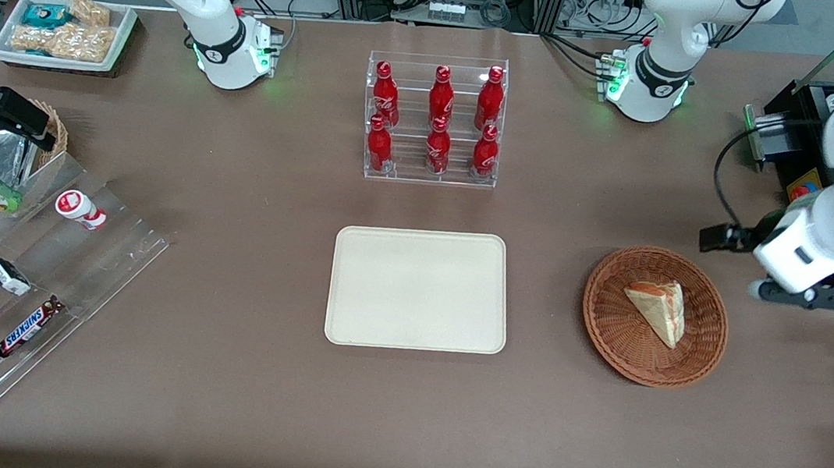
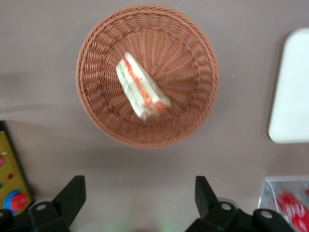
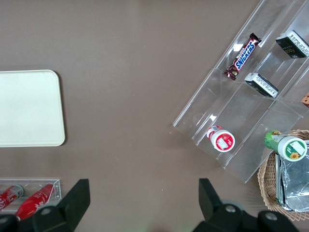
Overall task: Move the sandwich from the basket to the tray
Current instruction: 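Lower the open left gripper and grasp the sandwich wedge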
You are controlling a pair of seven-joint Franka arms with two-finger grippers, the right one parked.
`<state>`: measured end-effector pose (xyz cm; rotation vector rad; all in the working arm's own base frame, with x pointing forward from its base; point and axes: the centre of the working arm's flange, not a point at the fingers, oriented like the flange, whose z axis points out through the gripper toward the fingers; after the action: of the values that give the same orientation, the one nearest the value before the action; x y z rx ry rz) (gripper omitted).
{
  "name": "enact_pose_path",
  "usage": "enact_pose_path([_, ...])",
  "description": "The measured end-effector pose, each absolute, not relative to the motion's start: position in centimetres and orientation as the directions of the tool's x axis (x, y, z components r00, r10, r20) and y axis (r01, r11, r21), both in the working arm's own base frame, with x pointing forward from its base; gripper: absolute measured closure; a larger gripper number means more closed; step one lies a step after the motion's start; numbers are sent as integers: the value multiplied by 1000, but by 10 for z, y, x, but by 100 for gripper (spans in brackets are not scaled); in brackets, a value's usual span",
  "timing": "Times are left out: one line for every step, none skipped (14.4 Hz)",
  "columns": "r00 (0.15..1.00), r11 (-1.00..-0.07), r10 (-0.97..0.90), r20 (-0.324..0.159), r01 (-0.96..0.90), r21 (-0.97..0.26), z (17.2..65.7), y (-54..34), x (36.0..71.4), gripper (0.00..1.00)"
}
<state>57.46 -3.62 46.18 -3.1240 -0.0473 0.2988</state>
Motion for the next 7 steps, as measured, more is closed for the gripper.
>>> enact_pose_path([983,-998,67,-172,66,-10,437,-37,574,0])
enact_pose_path([983,-995,99,-152,98,-12,415,-37,572,0])
enact_pose_path([982,-991,133,-133,132,-14,395,-37,568,0])
enact_pose_path([977,-983,183,-110,182,-15,378,-37,565,0])
enact_pose_path([965,-968,249,-87,249,-15,362,-37,561,0])
enact_pose_path([944,-947,323,-66,322,-13,349,-37,557,0])
enact_pose_path([918,-919,395,-47,395,-9,336,-37,555,0])
